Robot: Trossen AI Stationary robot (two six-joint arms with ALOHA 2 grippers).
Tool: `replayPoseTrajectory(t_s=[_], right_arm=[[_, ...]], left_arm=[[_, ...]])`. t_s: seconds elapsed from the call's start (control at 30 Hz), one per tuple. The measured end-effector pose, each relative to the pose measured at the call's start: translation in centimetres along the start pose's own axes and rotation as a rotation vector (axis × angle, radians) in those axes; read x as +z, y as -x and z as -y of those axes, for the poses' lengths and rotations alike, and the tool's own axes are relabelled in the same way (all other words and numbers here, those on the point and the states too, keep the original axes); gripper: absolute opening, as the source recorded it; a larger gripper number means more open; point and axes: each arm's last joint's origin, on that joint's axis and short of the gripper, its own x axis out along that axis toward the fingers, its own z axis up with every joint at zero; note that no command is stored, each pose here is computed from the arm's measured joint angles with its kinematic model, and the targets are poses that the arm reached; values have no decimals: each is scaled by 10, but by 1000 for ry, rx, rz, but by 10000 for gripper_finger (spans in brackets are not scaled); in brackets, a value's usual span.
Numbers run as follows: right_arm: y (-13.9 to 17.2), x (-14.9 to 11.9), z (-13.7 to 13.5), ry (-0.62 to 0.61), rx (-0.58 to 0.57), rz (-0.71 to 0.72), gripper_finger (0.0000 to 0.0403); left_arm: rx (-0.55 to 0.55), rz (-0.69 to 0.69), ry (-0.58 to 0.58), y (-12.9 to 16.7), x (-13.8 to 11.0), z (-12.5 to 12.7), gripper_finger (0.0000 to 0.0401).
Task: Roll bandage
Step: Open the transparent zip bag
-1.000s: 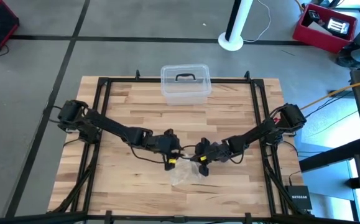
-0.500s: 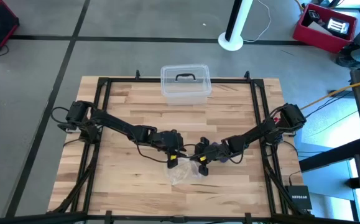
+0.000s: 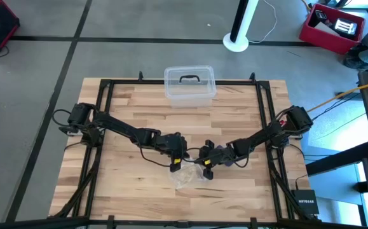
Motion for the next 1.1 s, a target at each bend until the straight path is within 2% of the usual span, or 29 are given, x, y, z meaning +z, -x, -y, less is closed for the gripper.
replayPoseTrajectory(t_s=[0.6,0.87,0.97,1.1], right_arm=[[0,-1,1,1,-11,-3,5],[0,-1,1,1,-11,-2,5],[0,-1,1,1,-11,-1,5],[0,0,1,-2,-10,1,5]], left_arm=[[4,1,7,-10,-5,-1,20],[7,-1,0,-10,-5,-2,42],[14,2,-16,-10,-5,-2,36],[18,4,-28,-10,-5,-2,6]])
